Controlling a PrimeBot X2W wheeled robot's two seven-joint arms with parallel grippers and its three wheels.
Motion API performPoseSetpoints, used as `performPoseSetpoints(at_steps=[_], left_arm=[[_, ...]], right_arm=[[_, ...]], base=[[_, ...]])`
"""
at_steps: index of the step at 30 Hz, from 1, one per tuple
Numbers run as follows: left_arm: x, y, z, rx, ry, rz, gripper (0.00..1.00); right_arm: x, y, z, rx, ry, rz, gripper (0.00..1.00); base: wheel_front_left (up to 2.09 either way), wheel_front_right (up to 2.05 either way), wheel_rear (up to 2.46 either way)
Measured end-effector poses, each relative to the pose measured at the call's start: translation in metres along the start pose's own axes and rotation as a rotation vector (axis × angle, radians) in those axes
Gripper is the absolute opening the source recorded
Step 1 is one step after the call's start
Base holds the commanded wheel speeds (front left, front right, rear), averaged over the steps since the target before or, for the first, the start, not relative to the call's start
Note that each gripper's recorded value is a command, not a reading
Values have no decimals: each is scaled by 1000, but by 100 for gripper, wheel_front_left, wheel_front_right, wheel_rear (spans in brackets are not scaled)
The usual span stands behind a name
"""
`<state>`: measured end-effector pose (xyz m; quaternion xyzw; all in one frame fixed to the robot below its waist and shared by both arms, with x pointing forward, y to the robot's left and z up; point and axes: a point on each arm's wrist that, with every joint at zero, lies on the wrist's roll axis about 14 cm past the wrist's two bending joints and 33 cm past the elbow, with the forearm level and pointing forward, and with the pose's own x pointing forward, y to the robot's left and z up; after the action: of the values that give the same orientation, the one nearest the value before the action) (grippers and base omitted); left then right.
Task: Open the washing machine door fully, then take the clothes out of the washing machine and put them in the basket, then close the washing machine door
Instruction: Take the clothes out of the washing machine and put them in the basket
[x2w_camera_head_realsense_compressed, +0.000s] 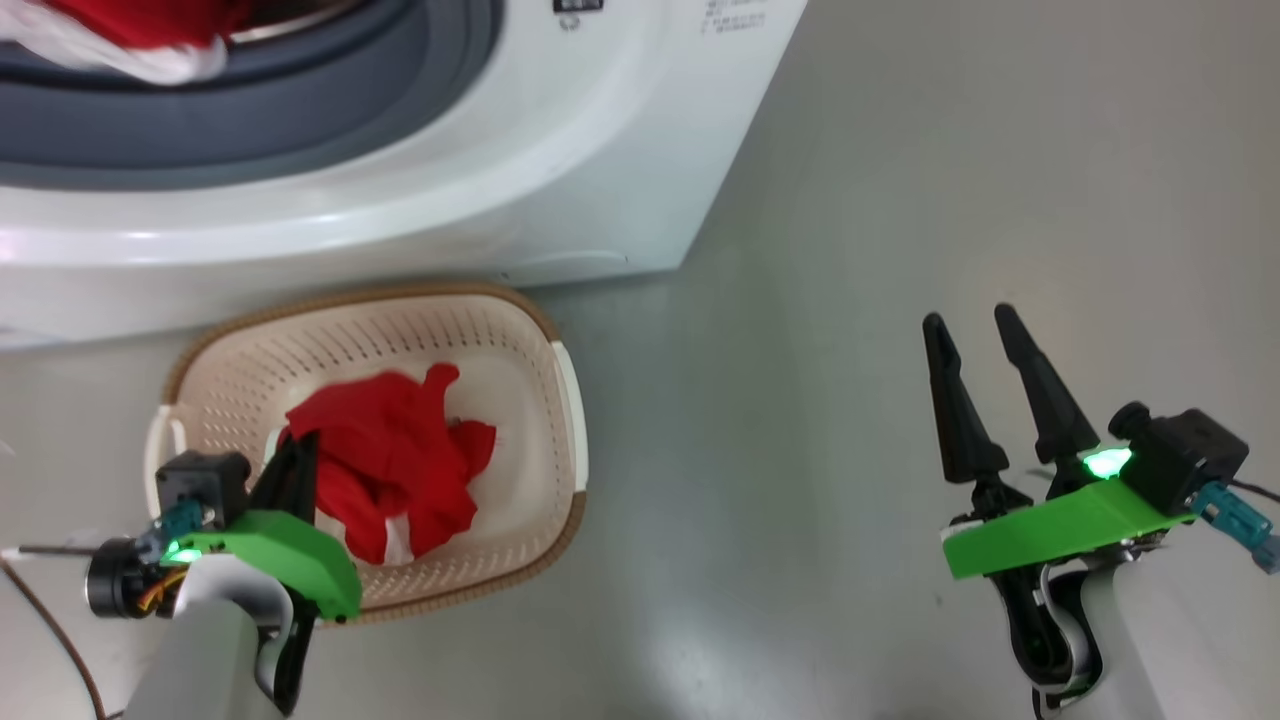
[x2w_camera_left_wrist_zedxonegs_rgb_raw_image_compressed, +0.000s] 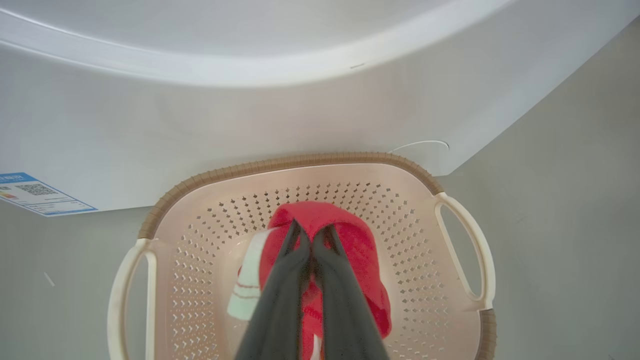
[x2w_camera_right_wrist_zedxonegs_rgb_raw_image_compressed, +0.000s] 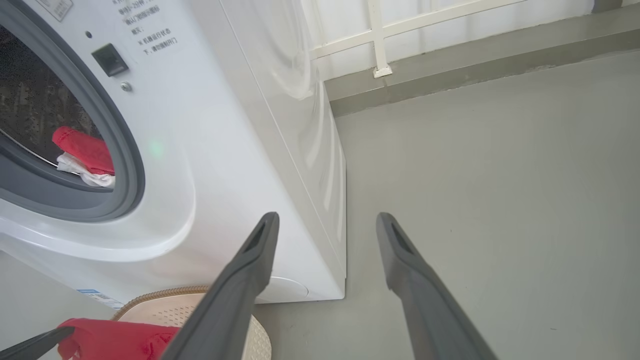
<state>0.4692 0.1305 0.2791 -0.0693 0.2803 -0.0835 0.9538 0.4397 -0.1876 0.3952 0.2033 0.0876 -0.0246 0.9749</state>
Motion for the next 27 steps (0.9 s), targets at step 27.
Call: performPoseSetpoints(at_steps=[27], left_arm=[[59, 0, -93, 38, 311, -46, 34]], right_arm=[[36, -27, -43, -25, 80, -42, 100]], base=[[0, 0, 0]])
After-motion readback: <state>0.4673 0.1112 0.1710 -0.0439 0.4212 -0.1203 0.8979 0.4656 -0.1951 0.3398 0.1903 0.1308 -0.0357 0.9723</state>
